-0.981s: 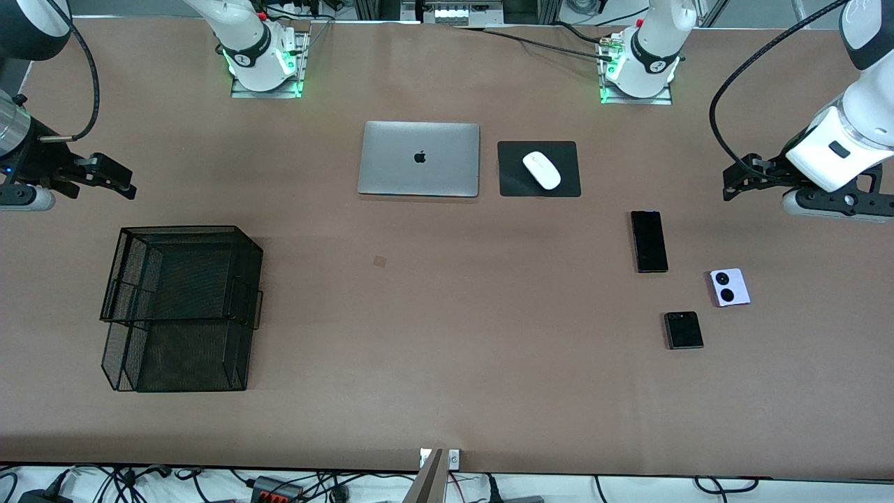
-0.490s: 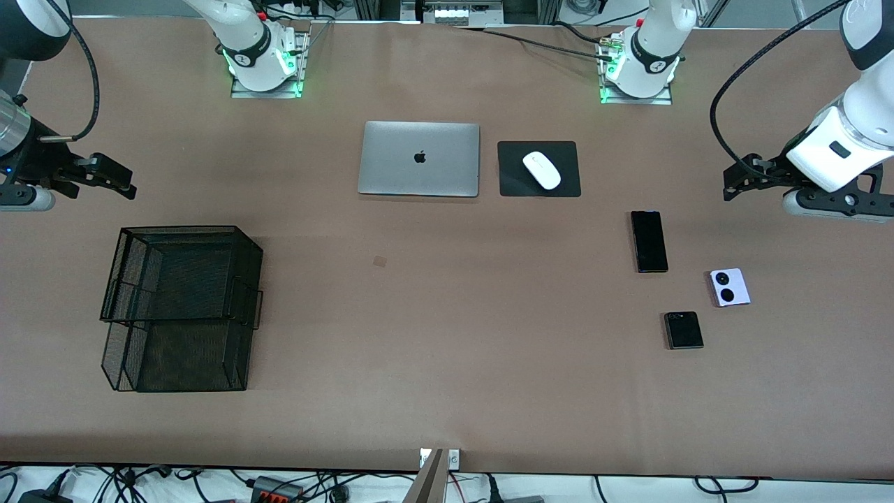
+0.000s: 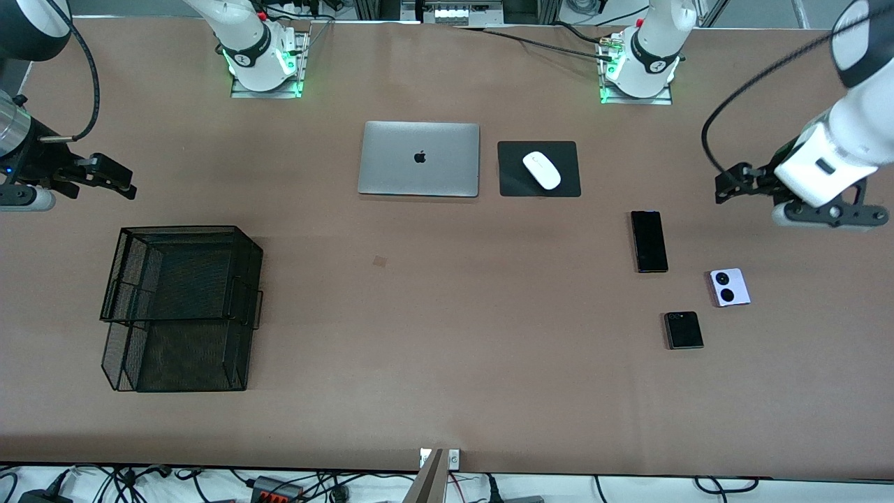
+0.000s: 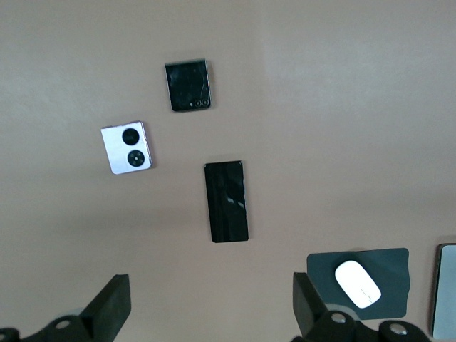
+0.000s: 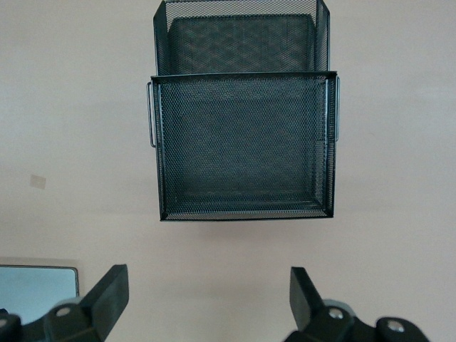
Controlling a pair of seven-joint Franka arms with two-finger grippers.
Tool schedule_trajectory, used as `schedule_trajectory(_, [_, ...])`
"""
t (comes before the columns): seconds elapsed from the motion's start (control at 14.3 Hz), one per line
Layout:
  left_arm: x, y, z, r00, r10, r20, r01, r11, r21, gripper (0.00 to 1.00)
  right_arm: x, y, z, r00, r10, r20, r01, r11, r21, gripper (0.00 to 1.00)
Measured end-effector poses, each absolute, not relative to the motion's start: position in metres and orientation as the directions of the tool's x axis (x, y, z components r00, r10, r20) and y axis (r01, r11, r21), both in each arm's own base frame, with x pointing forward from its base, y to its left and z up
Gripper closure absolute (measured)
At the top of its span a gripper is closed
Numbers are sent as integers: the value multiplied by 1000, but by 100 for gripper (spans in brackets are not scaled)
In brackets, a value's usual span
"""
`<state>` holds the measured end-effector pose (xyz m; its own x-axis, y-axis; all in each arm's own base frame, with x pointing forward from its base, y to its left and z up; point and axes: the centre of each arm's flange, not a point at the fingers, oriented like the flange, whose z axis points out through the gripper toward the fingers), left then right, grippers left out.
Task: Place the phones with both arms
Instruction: 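Move the left gripper toward the black bar phone, then grasp the black bar phone with the left gripper and lift it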
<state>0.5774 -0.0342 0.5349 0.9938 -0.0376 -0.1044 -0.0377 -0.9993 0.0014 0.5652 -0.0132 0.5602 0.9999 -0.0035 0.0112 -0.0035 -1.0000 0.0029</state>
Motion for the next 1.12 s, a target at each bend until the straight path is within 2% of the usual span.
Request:
schedule_trajectory(0.35, [598, -29, 463, 971, -28, -238, -28, -1000, 5, 0, 565, -13, 560, 1000, -4, 13, -4, -1000, 3, 0])
schedule_trajectory(0.56, [598, -27, 410, 970, -25, -241, -24, -1000, 6, 0, 565, -14, 560, 1000, -5, 12, -5, -1000, 3, 0])
schedule_trajectory(0.77, [583, -24, 336, 984, -15, -179, -14, -1000, 7, 0, 565, -14, 558, 1000, -6, 9, -6, -1000, 3, 0])
schedule_trajectory(1.12, [534, -23, 226, 998, -9, -62, -8, -1000, 13, 0, 565, -15, 557, 1000, -6, 8, -6, -1000, 3, 0])
